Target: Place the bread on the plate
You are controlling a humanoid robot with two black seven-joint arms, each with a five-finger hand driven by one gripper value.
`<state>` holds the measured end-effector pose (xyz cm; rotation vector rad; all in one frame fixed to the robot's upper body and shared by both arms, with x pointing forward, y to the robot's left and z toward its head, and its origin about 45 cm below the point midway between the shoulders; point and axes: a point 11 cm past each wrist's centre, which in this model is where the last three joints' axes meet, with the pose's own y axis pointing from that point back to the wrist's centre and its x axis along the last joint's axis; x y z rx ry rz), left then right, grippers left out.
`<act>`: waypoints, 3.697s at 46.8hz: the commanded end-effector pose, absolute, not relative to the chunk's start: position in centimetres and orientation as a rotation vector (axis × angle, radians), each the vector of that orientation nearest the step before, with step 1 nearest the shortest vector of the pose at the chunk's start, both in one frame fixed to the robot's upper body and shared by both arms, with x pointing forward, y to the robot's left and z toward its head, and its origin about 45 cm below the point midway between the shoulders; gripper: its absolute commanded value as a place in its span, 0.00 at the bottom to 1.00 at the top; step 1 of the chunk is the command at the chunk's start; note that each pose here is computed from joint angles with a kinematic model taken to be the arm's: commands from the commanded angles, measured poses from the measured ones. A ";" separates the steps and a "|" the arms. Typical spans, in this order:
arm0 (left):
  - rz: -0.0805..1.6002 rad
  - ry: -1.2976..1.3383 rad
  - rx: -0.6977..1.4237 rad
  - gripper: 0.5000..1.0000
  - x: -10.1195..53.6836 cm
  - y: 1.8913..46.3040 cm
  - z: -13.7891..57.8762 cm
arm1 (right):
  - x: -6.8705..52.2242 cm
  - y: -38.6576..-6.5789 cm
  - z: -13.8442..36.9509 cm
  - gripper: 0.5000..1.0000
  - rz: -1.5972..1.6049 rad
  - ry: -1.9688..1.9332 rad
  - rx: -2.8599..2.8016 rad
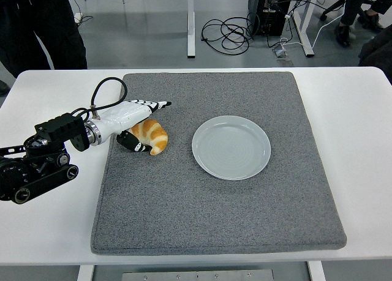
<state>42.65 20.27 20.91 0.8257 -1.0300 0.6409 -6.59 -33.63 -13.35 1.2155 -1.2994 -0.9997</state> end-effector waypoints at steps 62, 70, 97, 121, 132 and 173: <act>0.722 -1.214 0.699 0.00 47.8 18.1 35.9 | -6.6 -33.6 -13.4 1.00 -0.999 -1.298 1.216; 0.725 -1.239 0.690 0.00 48.1 17.9 38.0 | -6.5 -33.6 -13.4 1.00 -0.999 -1.300 1.216; 0.712 -1.266 0.674 0.00 48.2 16.7 39.6 | -6.6 -33.6 -13.4 1.00 -0.999 -1.298 1.216; 0.617 -1.299 0.569 0.00 46.9 10.3 40.3 | -6.5 -33.6 -13.4 1.00 -0.999 -1.300 1.216; 0.525 -1.306 0.491 0.00 45.1 4.7 39.8 | -6.5 -33.6 -13.4 1.00 -0.998 -1.299 1.217; 0.390 -1.310 0.540 0.00 43.7 -1.7 34.5 | -6.5 -33.6 -13.4 1.00 -0.998 -1.299 1.217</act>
